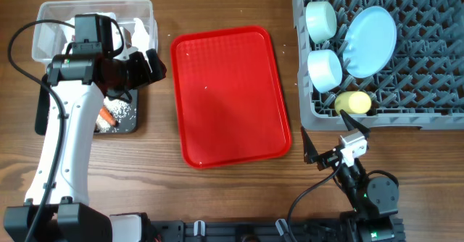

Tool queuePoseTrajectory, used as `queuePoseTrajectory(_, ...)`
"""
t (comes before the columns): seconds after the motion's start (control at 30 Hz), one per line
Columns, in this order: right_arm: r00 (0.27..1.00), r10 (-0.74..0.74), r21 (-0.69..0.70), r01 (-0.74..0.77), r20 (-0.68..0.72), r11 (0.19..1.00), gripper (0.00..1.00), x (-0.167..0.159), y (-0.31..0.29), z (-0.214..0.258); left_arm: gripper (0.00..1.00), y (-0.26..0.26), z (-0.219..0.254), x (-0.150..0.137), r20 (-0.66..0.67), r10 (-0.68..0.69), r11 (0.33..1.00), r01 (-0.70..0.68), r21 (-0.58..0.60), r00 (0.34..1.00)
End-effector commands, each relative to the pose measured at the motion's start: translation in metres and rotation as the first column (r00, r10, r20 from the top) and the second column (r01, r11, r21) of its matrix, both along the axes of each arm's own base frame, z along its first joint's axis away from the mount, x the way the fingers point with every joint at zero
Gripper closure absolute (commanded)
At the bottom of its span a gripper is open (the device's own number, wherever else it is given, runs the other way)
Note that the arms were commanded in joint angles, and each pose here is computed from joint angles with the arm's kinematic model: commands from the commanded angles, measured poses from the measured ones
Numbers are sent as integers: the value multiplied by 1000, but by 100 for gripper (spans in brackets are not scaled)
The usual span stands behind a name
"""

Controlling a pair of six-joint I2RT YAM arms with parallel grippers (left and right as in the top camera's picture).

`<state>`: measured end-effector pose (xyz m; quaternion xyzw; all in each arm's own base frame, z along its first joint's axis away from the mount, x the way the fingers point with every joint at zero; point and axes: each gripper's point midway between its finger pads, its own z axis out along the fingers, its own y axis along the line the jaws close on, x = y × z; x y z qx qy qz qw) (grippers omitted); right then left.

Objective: Sort waste into correct bins and load items into the dishwasher rack

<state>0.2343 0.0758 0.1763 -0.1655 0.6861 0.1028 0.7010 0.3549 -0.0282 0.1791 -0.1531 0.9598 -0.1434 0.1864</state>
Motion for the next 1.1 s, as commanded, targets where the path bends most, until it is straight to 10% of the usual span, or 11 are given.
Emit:
queuePoseTrajectory(0.0, 1000, -20, 16, 20, 8, 1000, 0, 1, -4, 3, 0, -2, -1, 1, -1, 0, 1000, 0, -3, 1000)
queuePoseTrajectory(0.2, 1000, -20, 16, 20, 8, 1000, 0, 1, -4, 3, 0, -37, 44, 28, 324, -203, 979, 184, 90, 924)
queuePoseTrajectory(0.37, 1000, -20, 16, 20, 8, 1000, 0, 1, -4, 3, 0, -74, 67, 13, 562, -451, 892, 341, 296, 693)
queuePoseTrajectory(1.07, 1000, -20, 16, 20, 8, 1000, 0, 1, -4, 3, 0, -8, -9, -91, 844, -253, 963, 41, 266, 474)
